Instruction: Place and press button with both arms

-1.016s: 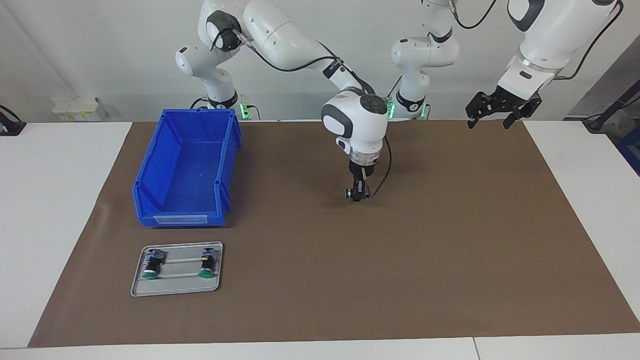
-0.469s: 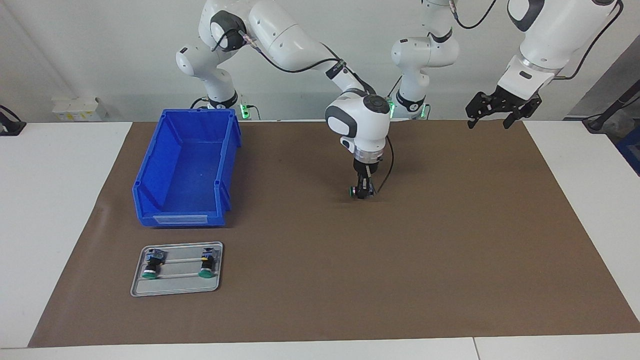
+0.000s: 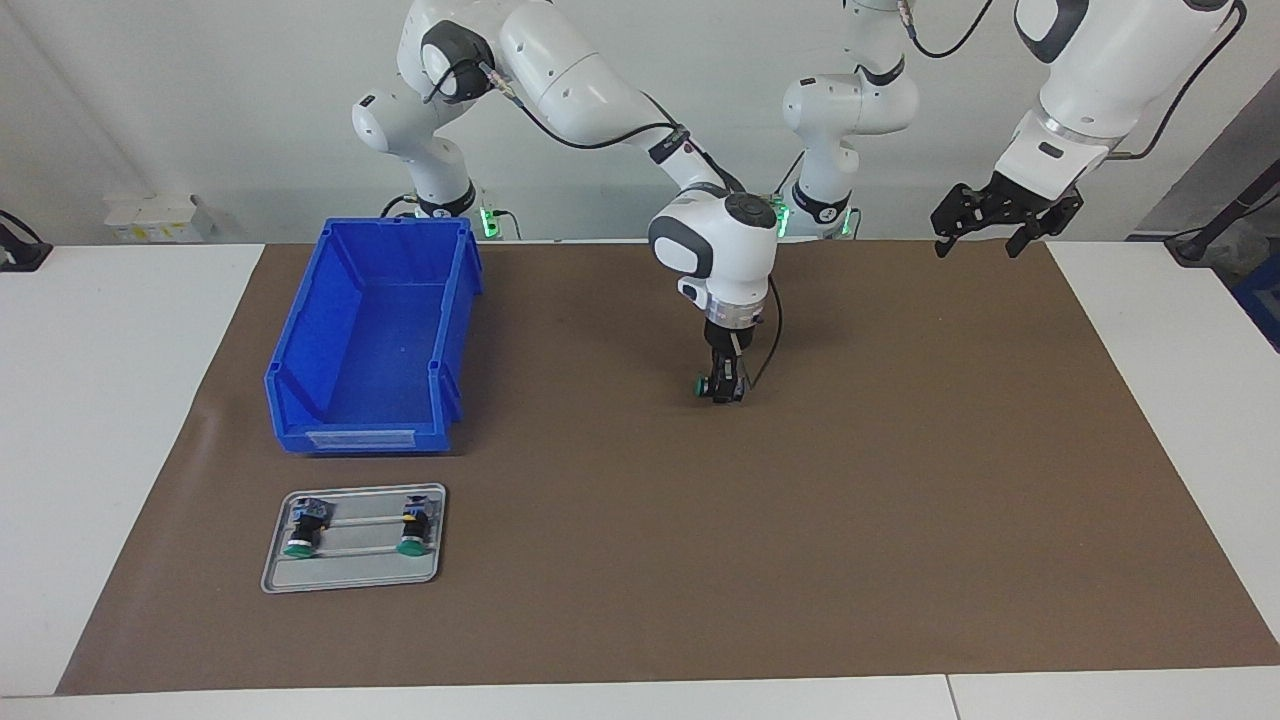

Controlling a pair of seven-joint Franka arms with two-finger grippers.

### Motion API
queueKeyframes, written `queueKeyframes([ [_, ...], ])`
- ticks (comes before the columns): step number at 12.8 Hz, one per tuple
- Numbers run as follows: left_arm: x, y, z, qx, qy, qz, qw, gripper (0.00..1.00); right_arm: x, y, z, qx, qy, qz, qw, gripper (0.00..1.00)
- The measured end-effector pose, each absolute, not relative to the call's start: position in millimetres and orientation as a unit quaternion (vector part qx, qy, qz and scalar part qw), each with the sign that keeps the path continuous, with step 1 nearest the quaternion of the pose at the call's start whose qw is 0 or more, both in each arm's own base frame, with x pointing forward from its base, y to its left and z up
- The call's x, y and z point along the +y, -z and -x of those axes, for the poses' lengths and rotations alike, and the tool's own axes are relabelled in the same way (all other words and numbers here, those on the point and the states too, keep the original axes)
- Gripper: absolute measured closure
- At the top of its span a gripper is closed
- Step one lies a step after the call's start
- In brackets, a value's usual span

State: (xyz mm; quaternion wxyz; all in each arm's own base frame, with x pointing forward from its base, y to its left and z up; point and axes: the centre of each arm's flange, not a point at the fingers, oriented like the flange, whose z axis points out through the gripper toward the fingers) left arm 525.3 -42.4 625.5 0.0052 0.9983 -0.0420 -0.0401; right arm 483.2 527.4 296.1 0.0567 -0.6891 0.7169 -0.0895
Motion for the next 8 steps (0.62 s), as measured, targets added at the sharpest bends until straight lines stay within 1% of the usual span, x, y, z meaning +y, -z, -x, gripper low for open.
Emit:
queueKeyframes([
  [1, -47.9, -625.5, -524.8, -0.047, 0.040, -0.998, 0.005, 0.00, 528.0, -303.7, -482.3, 0.703, 0.101, 0.701, 0.059, 0.22],
  [2, -54.1, -625.5, -524.3, -0.053, 0.040, -0.998, 0.005, 0.00, 523.8, -318.7, -486.7, 0.688, 0.105, 0.715, 0.064, 0.06],
  [3, -62.1, -625.5, -523.4, -0.061, 0.040, -0.997, 0.005, 0.00, 512.4, -339.5, -497.3, 0.676, 0.110, 0.725, 0.071, 0.00],
  [4, -74.3, -625.5, -522.3, -0.073, 0.038, -0.997, 0.005, 0.00, 491.8, -366.0, -512.4, 0.666, 0.115, 0.733, 0.077, 0.00],
  [6, -101.8, -621.4, -521.7, -0.126, 0.025, -0.992, 0.006, 0.00, 430.8, -418.4, -540.4, 0.639, 0.126, 0.755, 0.081, 0.00],
  [8, -135.5, -603.0, -517.0, -0.229, 0.007, -0.973, 0.007, 0.00, 368.7, -448.7, -558.3, 0.604, 0.135, 0.783, 0.063, 0.00],
])
